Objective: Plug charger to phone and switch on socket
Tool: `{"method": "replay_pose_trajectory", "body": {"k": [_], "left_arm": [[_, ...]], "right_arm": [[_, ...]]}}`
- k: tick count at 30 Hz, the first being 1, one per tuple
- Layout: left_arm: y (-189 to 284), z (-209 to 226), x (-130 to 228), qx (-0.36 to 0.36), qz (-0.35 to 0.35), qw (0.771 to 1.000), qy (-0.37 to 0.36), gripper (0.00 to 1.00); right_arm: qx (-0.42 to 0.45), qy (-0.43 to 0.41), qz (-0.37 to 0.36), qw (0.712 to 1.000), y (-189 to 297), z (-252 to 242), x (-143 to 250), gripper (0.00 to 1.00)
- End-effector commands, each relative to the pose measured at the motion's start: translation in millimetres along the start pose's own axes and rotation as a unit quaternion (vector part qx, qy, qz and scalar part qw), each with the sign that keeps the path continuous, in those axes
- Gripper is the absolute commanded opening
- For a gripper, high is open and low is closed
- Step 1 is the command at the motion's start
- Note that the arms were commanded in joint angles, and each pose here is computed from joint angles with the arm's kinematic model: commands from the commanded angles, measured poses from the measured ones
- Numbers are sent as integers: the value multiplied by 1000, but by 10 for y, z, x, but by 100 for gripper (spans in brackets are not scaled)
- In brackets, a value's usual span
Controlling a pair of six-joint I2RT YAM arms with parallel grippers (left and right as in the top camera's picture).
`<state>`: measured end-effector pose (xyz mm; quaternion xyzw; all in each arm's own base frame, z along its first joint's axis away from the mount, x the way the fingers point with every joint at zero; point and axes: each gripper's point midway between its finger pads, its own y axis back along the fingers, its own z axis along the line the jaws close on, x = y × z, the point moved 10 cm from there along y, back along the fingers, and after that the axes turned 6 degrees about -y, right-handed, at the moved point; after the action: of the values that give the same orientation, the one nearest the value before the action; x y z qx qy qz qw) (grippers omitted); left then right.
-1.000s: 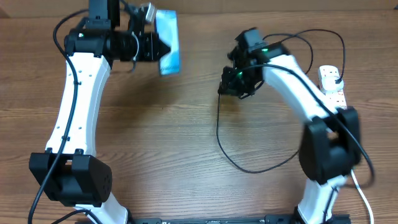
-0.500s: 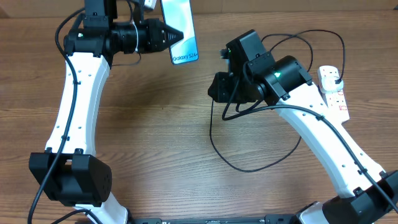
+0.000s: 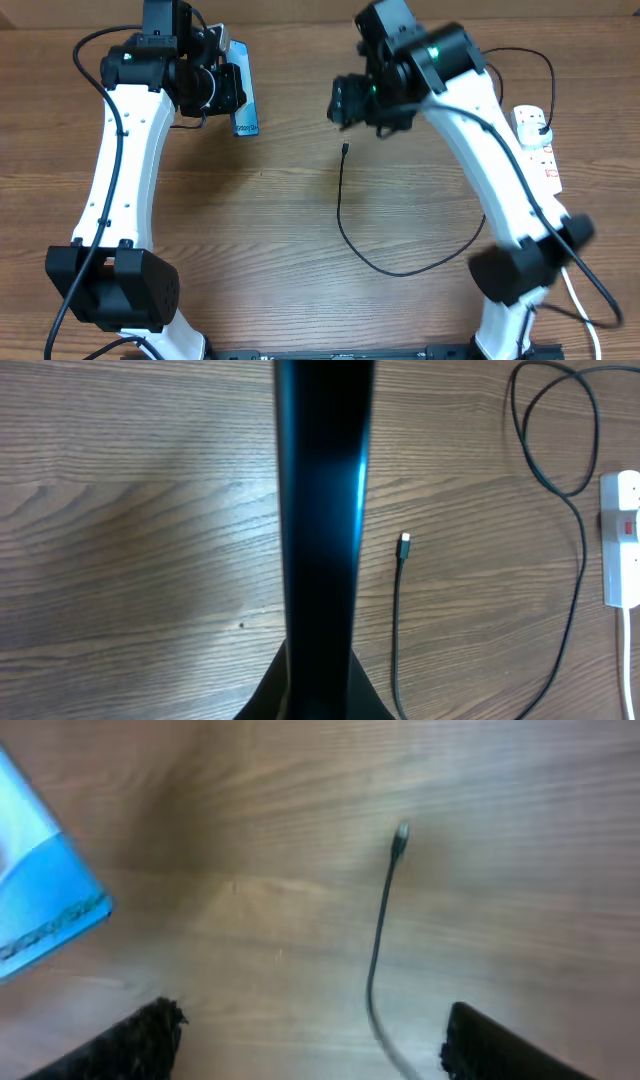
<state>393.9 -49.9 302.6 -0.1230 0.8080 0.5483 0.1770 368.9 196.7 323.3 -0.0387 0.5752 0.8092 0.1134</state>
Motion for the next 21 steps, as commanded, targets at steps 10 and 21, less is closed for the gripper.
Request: {"method": "replay_pose_trajectory", "body": {"k": [10, 21], "left_arm": [[54, -23, 12, -4, 2, 1000, -13, 4], [54, -23, 11, -5, 2, 1000, -14, 4]], "right_arm": [[114, -87, 6, 990, -1278, -324, -220, 68], [133, -63, 40, 988, -2031, -378, 100, 62]]}}
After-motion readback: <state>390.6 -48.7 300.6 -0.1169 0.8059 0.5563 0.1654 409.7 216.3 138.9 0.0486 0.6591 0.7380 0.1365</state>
